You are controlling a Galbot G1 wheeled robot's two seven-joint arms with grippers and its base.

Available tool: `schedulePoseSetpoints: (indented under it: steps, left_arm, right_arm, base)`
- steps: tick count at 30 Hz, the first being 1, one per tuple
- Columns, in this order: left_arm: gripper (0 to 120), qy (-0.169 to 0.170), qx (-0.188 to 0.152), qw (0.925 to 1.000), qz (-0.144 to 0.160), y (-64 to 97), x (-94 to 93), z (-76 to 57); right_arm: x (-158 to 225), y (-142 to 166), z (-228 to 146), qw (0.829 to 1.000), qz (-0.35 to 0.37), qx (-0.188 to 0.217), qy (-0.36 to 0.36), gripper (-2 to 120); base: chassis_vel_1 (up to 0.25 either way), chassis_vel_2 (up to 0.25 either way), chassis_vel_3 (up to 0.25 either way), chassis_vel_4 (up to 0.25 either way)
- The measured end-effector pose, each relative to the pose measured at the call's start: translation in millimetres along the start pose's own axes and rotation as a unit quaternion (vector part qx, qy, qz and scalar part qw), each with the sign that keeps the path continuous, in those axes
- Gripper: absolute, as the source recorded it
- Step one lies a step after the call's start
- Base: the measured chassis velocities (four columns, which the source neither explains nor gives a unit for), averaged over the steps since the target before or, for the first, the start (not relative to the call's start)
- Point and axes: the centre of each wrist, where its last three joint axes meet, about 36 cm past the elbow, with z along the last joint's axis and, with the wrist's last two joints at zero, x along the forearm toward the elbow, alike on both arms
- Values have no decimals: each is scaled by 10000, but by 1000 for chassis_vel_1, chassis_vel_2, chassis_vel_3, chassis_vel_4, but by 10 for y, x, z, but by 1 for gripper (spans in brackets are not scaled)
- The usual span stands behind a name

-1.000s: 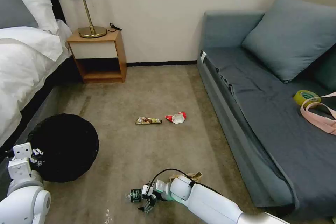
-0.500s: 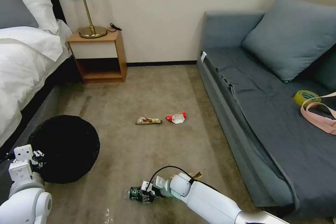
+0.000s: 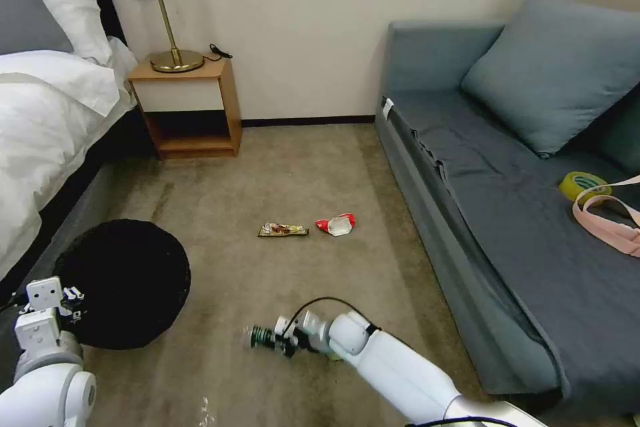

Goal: Pick up the trash bin, then pick up the garbage on the floor and place it into the trash bin.

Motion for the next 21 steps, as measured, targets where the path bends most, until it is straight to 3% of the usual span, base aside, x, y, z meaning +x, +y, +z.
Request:
schedulePoseSetpoints:
  steps: [8, 11, 15, 17, 19, 21]
  left_arm:
    - [2, -3, -49, 10000, 17, 8, -1, 60]
    - [2, -26, -97, 9999, 48, -9, 4, 65]
    - [2, -60, -119, 9998, 124, -86, 31, 51]
    - [2, -60, -120, 9998, 135, -98, 35, 52]
    - [2, -48, -116, 9997, 214, -189, 58, 57]
    - [2, -50, -112, 9997, 230, -209, 61, 56]
  right_arm:
    - [288, -593, -448, 9941, 658, -293, -807, 23]
    - [357, -637, -683, 9907, 668, -359, -1133, 23]
    - [371, -386, -1314, 9762, 294, -701, -2031, 23]
    - [362, -343, -1369, 9742, 233, -742, -2117, 23]
    - [258, -5, -1712, 9584, -230, -1054, -2643, 23]
    - [232, 67, -1774, 9549, -306, -1127, -2729, 23]
  base:
    - [0, 0, 0, 0]
    - [0, 0, 0, 0]
    - [0, 0, 0, 0]
    - [0, 0, 0, 0]
    - [0, 0, 0, 0]
    - [0, 0, 0, 0]
